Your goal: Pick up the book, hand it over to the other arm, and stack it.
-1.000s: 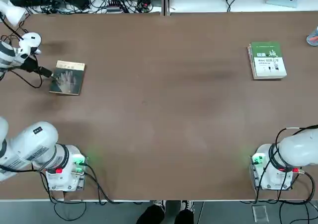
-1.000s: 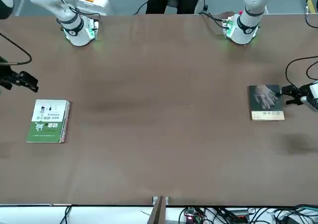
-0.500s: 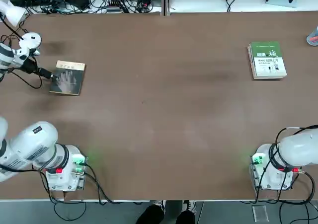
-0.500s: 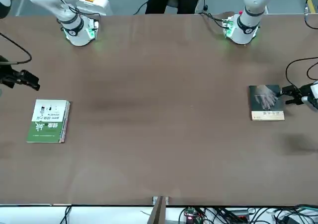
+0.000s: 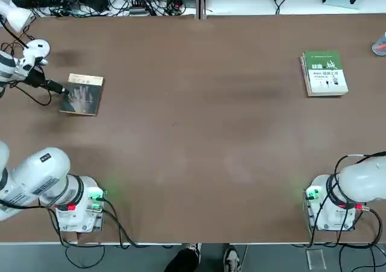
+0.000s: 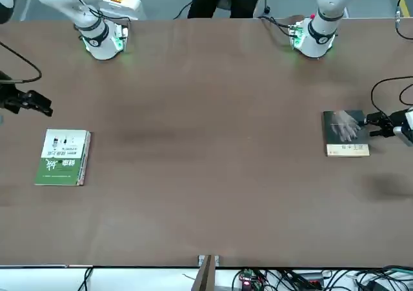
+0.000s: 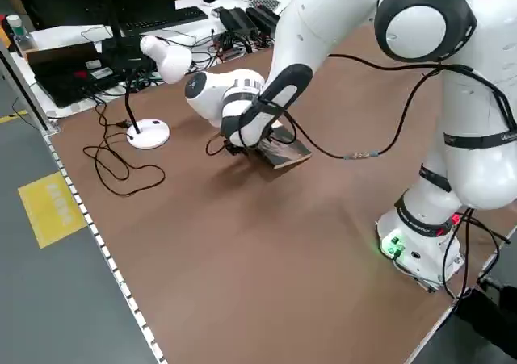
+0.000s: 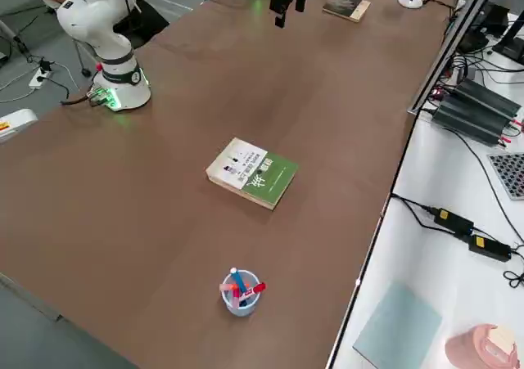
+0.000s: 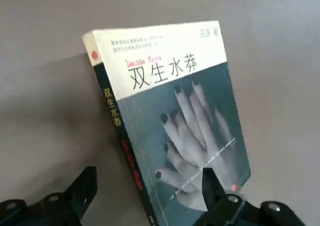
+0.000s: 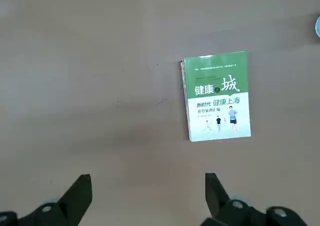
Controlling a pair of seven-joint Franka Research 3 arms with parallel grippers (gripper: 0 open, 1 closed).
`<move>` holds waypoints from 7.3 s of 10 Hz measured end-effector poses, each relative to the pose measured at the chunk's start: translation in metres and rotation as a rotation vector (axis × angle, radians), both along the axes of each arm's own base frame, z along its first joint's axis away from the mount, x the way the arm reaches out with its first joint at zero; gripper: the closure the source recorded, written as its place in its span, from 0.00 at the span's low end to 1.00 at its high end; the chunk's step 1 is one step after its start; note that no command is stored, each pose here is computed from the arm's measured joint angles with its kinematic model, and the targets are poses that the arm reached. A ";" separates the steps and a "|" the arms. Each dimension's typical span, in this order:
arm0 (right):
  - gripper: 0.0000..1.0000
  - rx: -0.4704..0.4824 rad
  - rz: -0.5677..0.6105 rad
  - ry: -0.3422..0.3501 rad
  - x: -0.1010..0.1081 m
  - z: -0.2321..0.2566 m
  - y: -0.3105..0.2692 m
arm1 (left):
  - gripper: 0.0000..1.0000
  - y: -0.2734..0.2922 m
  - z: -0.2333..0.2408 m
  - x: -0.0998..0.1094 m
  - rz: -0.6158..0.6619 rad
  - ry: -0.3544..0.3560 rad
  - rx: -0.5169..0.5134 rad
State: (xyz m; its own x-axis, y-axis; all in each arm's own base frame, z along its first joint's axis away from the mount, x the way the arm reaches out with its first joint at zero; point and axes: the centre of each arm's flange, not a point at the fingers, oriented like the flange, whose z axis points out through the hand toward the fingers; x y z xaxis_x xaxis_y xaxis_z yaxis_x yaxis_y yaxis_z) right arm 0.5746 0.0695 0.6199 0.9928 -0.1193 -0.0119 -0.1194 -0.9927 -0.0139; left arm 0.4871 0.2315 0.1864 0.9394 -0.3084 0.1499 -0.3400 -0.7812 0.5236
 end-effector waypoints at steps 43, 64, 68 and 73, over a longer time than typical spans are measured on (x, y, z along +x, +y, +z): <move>0.00 0.020 0.090 0.063 -0.007 -0.005 0.000 | 0.33 -0.007 -0.024 0.041 0.008 -0.009 -0.117; 0.00 0.020 0.094 0.065 -0.007 -0.005 0.000 | 0.99 -0.010 -0.014 0.046 -0.002 0.030 -0.186; 0.00 0.020 0.094 0.071 -0.008 -0.005 -0.001 | 0.99 -0.014 0.000 0.051 0.029 0.115 -0.237; 0.00 0.020 0.091 0.073 -0.008 -0.006 -0.002 | 0.99 -0.048 0.042 0.081 0.042 0.231 -0.299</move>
